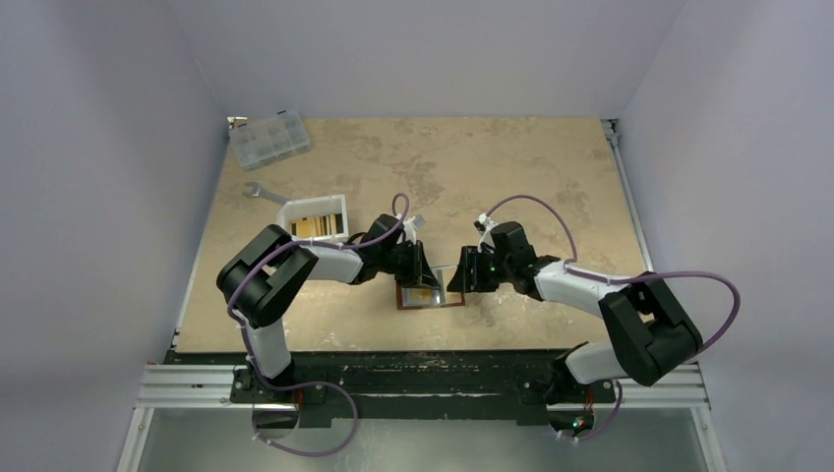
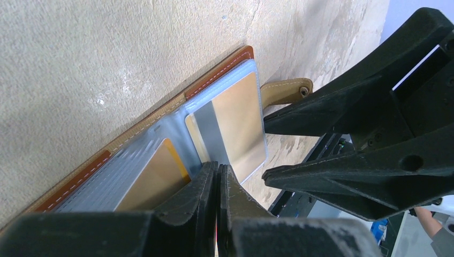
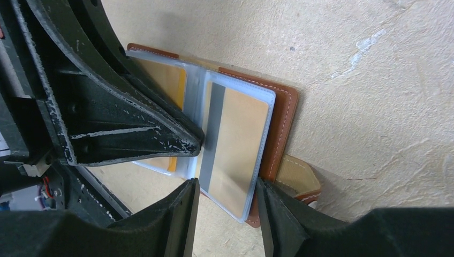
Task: Put the credit cards into the card holder
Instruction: Insert the credit card into the card holder.
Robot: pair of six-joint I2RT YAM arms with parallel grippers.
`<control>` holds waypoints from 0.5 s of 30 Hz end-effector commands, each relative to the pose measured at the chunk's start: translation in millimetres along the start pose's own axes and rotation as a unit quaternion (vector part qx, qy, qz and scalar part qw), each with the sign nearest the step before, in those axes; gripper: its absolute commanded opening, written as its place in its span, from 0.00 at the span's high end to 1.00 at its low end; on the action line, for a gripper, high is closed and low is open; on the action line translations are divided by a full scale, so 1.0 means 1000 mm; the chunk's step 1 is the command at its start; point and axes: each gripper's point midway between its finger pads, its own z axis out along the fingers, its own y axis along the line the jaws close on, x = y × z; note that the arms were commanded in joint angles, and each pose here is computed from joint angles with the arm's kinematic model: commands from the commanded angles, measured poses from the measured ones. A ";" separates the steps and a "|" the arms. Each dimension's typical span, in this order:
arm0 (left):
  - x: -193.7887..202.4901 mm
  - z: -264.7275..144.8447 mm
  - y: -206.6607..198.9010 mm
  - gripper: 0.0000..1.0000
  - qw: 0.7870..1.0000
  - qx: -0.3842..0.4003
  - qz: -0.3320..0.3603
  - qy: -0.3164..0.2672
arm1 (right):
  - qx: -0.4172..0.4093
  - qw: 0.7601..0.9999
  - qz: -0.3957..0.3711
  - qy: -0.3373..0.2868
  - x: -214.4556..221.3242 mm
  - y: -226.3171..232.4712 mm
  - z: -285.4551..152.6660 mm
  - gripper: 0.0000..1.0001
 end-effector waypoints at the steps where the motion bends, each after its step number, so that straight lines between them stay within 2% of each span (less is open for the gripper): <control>1: 0.015 0.000 0.035 1.00 0.998 -0.056 -0.012 0.014 | -0.013 1.000 -0.003 -0.006 -0.003 0.004 0.002 0.49; 13: 0.006 -0.002 0.028 1.00 0.998 -0.056 0.001 0.006 | -0.028 0.999 -0.008 -0.015 -0.009 0.014 -0.005 0.54; 15: 0.002 -0.004 0.025 0.95 0.998 -0.055 0.007 0.002 | -0.034 0.999 -0.010 -0.014 -0.009 0.016 -0.006 0.55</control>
